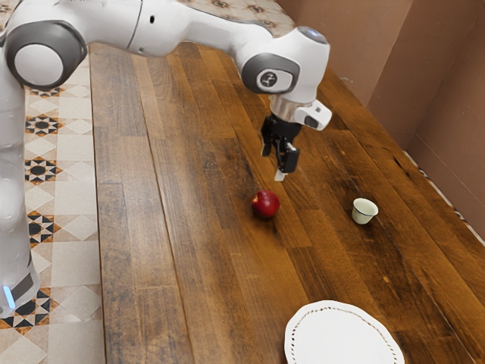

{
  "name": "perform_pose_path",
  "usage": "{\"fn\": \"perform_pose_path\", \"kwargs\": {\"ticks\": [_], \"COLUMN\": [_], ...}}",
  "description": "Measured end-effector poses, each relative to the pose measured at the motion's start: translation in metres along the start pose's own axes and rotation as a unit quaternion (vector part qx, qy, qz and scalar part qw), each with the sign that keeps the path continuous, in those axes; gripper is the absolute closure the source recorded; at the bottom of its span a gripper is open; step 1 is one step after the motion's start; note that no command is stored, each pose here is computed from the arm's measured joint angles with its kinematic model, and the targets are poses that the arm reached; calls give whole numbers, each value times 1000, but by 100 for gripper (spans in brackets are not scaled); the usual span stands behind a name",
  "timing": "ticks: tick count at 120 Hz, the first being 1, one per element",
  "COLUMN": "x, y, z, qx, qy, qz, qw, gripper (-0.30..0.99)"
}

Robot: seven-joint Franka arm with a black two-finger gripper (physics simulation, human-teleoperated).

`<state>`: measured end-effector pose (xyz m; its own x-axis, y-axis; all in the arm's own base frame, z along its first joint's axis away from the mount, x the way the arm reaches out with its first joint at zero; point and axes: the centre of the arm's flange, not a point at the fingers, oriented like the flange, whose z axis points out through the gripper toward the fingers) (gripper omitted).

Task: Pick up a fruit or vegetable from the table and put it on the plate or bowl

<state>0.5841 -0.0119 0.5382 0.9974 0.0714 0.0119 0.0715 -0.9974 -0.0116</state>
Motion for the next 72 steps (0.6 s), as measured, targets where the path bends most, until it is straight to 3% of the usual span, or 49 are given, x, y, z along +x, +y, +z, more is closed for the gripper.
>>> {"fn": "perform_pose_path", "kwargs": {"ticks": [30,72], "x": [5,-8], "y": [-2,1], "z": [24,64], "qx": [3,3], "qy": [28,32], "qz": [20,40], "qw": [999,999], "gripper": [0,0]}}
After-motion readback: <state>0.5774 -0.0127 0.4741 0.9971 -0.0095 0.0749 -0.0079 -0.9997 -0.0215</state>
